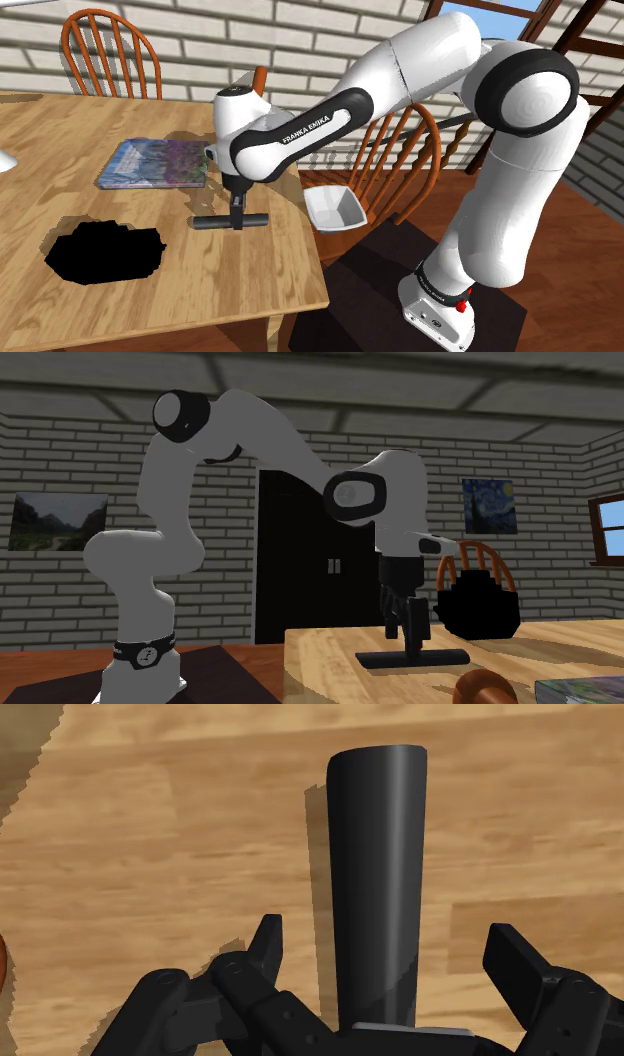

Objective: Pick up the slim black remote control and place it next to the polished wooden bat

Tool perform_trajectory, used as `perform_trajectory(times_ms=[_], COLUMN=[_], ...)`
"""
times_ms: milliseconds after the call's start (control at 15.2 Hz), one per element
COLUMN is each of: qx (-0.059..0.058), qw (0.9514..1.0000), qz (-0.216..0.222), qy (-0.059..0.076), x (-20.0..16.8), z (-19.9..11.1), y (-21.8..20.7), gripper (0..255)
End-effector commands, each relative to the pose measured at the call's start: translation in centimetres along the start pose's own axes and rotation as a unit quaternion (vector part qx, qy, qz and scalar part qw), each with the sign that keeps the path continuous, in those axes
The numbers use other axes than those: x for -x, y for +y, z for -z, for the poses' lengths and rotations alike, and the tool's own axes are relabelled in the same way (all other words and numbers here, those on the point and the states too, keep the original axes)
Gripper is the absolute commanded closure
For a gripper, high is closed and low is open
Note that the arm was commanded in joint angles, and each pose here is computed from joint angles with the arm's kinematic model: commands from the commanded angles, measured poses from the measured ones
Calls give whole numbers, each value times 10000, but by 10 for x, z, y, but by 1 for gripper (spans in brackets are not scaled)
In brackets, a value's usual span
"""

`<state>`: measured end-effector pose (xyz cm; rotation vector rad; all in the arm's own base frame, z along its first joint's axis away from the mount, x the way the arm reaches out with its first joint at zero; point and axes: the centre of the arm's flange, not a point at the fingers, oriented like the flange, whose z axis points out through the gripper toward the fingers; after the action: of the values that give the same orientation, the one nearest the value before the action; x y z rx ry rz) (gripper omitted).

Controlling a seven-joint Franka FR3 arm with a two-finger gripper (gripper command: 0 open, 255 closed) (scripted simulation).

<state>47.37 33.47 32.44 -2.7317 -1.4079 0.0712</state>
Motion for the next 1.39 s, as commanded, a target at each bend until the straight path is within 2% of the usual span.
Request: perform_trajectory(times_ms=[0,462,528,1122,1320], qx=[0,0,0,0,0], qw=[10000,10000,10000,10000,10000], qz=[1,1,1,1,1], qy=[2,2,2,2,2], x=[0,0,0,0,0], z=[-10,-10,-10,-10,6], y=[0,0,0,0,-1], gripper=[0,0,255,255,255])
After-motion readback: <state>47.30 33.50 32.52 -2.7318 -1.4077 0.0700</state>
